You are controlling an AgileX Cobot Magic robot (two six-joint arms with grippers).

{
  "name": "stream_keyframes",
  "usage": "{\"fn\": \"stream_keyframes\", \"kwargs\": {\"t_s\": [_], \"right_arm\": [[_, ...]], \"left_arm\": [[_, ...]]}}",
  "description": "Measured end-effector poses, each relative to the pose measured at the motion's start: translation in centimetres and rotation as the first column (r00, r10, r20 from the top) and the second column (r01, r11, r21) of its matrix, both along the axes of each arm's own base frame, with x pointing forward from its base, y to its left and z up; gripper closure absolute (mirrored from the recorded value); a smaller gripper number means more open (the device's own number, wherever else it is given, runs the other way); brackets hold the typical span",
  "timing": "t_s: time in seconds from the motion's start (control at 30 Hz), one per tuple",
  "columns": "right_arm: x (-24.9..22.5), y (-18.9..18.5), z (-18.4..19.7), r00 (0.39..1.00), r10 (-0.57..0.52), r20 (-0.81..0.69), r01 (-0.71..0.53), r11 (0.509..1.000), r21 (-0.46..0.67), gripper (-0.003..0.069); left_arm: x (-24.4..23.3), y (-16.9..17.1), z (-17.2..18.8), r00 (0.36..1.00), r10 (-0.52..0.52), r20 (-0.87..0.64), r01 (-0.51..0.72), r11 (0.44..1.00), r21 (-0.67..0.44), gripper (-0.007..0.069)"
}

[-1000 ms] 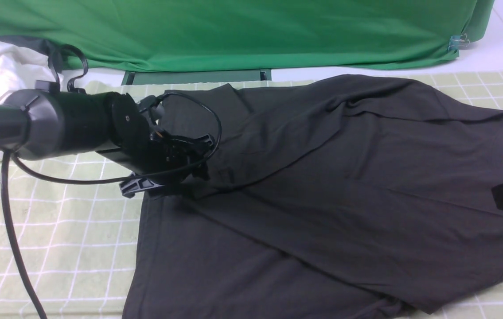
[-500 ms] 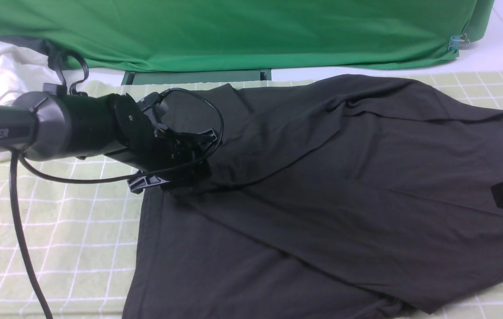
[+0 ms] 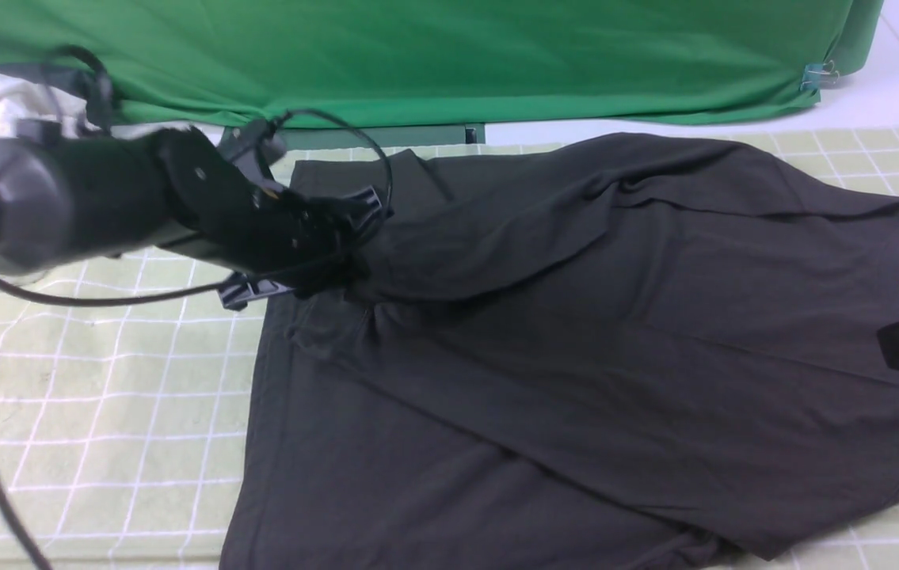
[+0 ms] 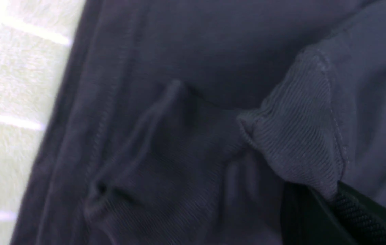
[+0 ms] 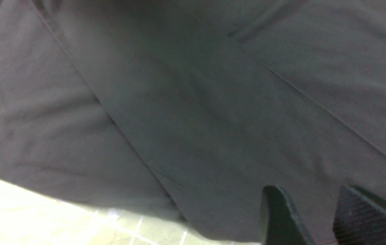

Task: Fold a long-sleeved shirt over a green coffee tablecloth.
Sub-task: 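Fold the left side of the dark shirt inward over its body with the left gripper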

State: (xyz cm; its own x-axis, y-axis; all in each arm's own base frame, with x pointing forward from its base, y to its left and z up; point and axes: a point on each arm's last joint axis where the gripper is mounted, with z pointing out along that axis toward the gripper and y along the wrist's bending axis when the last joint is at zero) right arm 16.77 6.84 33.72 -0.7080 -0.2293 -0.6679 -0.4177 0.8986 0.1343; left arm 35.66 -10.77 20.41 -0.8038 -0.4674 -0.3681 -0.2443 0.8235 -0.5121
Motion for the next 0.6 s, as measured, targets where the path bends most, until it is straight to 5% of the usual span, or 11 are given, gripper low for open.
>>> {"fn": "stream_keyframes", "kwargs": {"t_s": [0.37, 0.6], "right_arm": [[0.0, 0.0, 0.0, 1.0, -0.014, -0.01, 0.014, 1.0, 0.01, 0.0414], [0.0, 0.0, 0.0, 1.0, -0.014, -0.01, 0.014, 1.0, 0.01, 0.0414]], "left_arm": [[-4.1, 0.5, 5.1, 0.992, -0.127, -0.028, 0.128, 0.991, 0.031, 0.0593], [-7.0, 1.6, 2.6, 0.984, -0.113, -0.137, 0.125, 0.989, 0.085, 0.0593]]}}
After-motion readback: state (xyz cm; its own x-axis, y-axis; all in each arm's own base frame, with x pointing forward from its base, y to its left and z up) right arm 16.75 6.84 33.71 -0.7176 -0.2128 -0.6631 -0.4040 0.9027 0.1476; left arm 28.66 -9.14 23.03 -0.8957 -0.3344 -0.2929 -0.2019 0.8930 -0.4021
